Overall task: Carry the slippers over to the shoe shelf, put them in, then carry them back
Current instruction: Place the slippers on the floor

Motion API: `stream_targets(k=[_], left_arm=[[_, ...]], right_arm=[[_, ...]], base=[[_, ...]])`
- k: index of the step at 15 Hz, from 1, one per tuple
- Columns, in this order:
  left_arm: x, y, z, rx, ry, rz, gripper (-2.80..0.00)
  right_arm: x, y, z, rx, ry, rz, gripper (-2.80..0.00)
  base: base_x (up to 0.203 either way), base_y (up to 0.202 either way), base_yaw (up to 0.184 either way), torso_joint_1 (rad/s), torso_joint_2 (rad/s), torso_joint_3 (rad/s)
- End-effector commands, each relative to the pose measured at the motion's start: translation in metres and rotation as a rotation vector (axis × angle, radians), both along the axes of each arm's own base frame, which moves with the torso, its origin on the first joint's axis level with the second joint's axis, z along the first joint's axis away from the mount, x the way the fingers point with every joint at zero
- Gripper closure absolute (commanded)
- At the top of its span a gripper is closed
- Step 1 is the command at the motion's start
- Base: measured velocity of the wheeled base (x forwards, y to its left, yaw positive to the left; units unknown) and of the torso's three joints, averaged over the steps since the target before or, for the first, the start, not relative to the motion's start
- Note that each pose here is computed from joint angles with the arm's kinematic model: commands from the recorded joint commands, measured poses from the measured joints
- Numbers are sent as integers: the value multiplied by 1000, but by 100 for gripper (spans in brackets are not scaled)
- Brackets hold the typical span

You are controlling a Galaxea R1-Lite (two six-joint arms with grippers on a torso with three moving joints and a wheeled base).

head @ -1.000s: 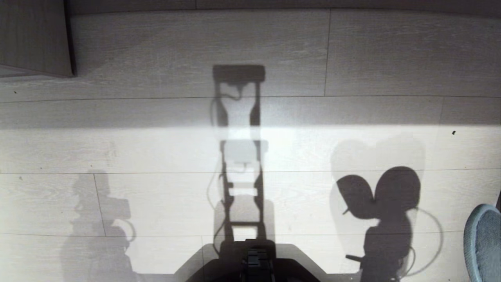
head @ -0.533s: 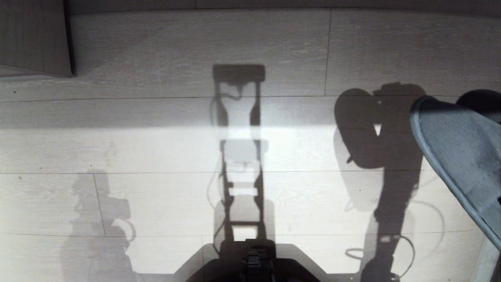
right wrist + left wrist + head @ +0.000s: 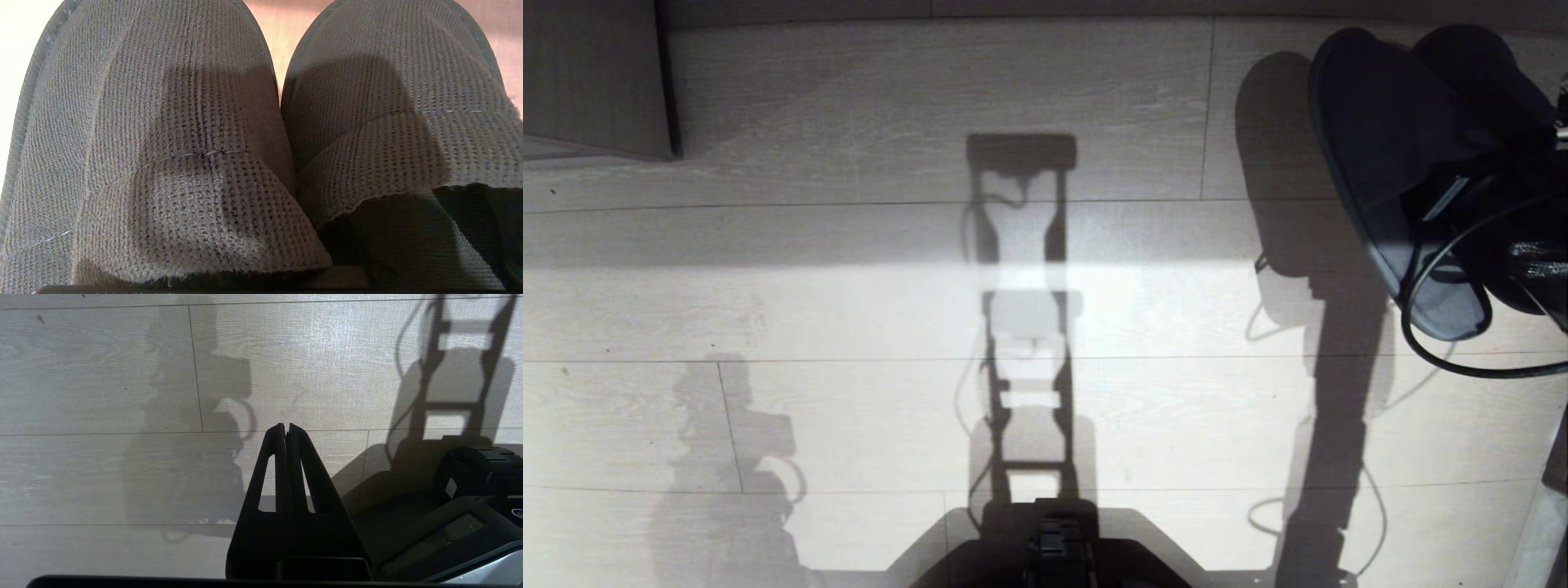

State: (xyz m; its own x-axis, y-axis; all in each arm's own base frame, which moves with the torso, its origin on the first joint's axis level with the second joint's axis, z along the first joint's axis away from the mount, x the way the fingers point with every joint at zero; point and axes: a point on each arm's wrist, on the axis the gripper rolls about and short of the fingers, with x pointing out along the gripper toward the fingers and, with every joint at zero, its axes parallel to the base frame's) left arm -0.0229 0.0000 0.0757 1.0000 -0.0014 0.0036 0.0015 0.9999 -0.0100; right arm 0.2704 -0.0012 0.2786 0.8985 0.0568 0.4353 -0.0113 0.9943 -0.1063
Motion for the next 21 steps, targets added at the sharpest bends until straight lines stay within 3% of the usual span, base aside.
stream_targets(k=[1, 9, 12, 21], left_arm=[[0, 0, 0, -1, 1, 0, 0], [0, 0, 0, 0, 1, 0, 0], [0, 0, 0, 1, 1, 0, 0], [0, 0, 0, 0, 1, 0, 0]], right_arm=[[35, 0, -16, 17, -10, 9, 0], [72, 0, -53, 38, -59, 23, 0], [83, 0, -64, 49, -35, 24, 0], [101, 7, -70, 109, -40, -57, 0]], base=[[0, 0, 0, 0, 0, 0], [0, 0, 0, 0, 0, 0], [0, 0, 0, 0, 0, 0], [0, 0, 0, 0, 0, 0]])
